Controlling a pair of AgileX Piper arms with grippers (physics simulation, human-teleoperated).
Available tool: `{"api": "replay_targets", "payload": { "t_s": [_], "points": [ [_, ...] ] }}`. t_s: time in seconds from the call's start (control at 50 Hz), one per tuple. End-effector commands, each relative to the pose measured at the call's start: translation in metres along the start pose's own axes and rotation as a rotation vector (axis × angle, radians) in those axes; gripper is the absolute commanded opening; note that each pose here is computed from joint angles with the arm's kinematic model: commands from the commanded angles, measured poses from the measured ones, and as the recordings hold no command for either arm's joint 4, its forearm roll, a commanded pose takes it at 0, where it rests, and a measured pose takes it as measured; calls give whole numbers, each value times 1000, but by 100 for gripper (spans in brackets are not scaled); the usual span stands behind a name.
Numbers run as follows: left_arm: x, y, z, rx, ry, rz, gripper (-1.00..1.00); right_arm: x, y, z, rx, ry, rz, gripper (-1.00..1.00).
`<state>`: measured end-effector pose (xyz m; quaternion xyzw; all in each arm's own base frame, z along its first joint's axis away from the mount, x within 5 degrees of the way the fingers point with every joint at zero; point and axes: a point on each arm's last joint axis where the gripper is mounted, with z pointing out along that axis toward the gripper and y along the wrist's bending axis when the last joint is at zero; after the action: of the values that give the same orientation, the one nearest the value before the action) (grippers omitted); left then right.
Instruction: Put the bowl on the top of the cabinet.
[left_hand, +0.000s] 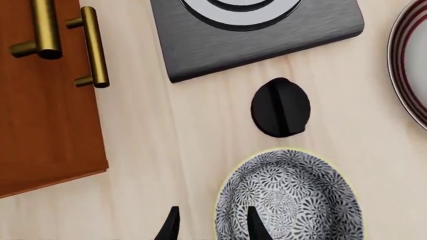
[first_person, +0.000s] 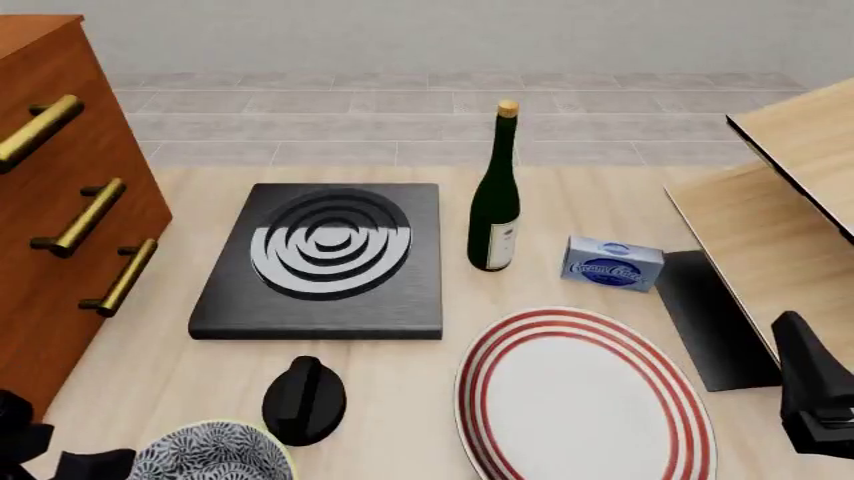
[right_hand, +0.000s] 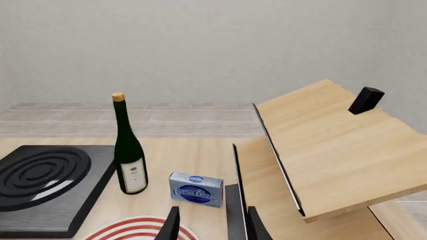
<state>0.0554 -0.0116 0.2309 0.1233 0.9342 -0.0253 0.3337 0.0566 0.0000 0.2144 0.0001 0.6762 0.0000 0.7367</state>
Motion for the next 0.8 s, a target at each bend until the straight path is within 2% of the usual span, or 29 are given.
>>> {"api": "replay_targets", "payload": {
  "t_s": [0.02, 0.32, 0.5, 0.8],
  "points": [
    [13, -1, 11, 0, 24, 7, 100, 0, 0, 0, 0, 0, 0, 100],
    [8, 1, 13, -8, 31, 47, 100, 0, 0, 0, 0, 0, 0, 100],
    [11, 0, 17, -4, 43, 73, 100, 0, 0, 0, 0, 0, 0, 100],
    [17, 0, 31, -7, 59, 79, 100, 0, 0, 0, 0, 0, 0, 100]
  ]
}}
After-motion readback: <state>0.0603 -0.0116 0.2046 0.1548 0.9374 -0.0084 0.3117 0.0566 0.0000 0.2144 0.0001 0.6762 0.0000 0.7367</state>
